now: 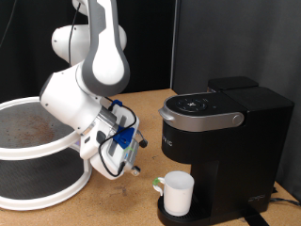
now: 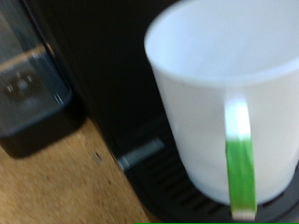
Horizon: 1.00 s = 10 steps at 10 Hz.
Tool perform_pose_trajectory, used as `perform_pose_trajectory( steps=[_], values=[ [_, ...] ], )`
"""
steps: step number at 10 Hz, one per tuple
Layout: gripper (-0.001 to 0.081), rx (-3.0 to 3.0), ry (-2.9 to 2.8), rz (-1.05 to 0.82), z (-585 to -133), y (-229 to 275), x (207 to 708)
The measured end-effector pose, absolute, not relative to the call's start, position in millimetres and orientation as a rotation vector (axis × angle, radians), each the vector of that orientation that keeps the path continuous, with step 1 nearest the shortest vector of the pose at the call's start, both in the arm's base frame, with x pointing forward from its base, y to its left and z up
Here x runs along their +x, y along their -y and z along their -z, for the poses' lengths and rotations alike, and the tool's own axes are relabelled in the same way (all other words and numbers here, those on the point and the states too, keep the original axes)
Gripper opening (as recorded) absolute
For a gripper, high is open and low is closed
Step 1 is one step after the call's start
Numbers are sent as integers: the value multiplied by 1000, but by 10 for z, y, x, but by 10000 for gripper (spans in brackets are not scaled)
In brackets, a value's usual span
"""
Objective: Make a cup of coffee with the keurig machine
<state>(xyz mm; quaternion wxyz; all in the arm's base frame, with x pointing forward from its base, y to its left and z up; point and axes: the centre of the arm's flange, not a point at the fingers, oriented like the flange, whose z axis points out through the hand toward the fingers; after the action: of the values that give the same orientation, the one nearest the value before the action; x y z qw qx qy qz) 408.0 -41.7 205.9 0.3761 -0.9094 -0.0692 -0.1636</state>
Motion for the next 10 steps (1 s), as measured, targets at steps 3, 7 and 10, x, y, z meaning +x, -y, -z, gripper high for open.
perform_pose_trajectory(
  steps=[3, 7, 10],
  values=[
    [799, -2244, 193, 476, -2435, 461, 4096],
    [799, -2206, 249, 467, -2541, 472, 4016],
    [799, -2099, 296, 501, -2887, 527, 3964]
  ],
)
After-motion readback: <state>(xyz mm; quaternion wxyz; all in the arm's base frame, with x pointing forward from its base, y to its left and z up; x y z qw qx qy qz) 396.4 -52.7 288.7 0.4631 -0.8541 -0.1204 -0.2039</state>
